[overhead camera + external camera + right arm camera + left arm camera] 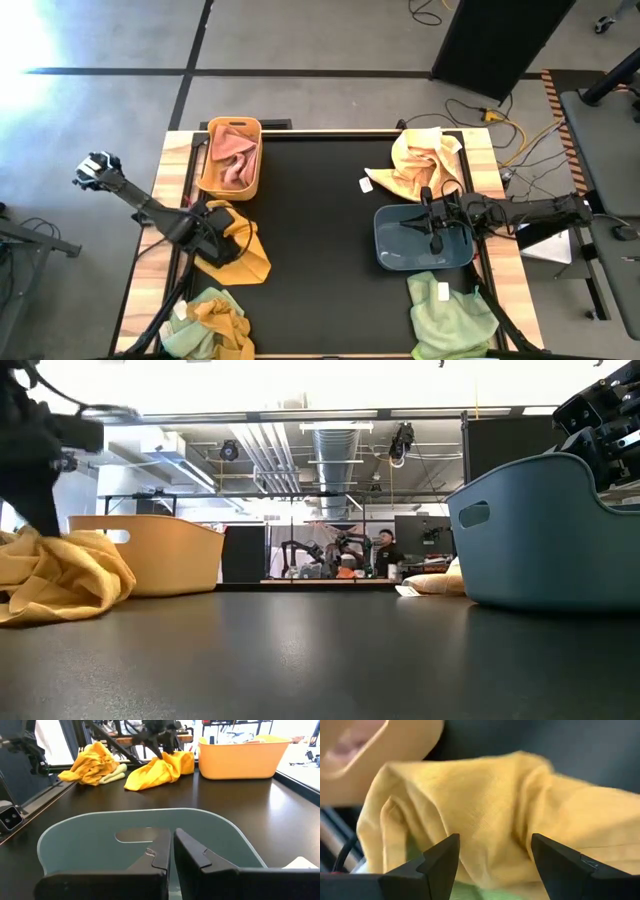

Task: Sort towels by color in basket
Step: Put the top yellow microfiber cloth into the yellow bin

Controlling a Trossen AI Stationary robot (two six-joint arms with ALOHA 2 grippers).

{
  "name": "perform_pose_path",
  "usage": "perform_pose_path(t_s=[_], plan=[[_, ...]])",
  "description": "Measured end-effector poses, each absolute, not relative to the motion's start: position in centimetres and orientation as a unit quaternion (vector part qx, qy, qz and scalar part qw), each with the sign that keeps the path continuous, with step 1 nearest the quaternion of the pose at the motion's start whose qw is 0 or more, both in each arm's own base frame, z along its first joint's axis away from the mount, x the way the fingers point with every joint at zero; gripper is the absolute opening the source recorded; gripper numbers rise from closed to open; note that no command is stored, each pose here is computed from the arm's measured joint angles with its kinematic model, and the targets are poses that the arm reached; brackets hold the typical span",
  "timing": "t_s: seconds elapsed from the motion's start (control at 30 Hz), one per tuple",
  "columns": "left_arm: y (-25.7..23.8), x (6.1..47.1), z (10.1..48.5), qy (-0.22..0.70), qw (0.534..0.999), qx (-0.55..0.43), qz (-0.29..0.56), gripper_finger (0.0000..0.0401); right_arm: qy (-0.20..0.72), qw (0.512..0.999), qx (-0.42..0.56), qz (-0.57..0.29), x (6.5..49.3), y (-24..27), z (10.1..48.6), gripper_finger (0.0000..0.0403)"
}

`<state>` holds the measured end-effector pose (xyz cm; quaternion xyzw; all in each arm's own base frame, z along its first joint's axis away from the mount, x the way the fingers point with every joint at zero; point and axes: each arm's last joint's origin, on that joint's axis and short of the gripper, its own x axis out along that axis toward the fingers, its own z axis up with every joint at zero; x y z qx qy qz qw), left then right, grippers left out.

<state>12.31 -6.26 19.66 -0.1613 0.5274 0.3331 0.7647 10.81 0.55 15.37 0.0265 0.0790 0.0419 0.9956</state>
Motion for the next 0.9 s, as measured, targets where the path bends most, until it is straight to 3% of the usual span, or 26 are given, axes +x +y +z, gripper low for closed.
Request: perform_pose_path(t_s=[0.33, 0.47, 0.63, 0.77, 0.9], plan=[[-5.1, 13.4, 17.5, 0.536, 0.764, -0.191, 0.305, 0.0222, 0.079, 0.996, 0.026, 0.042, 10.8, 0.5, 15.4, 0.0013], [-4.9, 13.5, 17.0, 0.542, 0.755, -0.197, 0.311, 0.0159, 0.079, 0.996, 0.026, 0.042, 10.8, 0.5, 15.4, 0.0013], [-5.3, 14.3, 17.8, 0.532, 0.766, -0.198, 0.301, 0.0025, 0.079, 0.996, 0.026, 0.041, 10.8, 0.5, 15.4, 0.0013], [-5.8, 15.9, 21.1, 0.487, 0.81, -0.18, 0.273, 0.0013, 0.079, 0.996, 0.026, 0.042, 10.8, 0.5, 15.4, 0.0013], [-5.8, 17.5, 26.6, 0.379, 0.871, -0.121, 0.29, 0.0002, 0.079, 0.996, 0.026, 0.042, 10.8, 0.5, 15.4, 0.0013]])
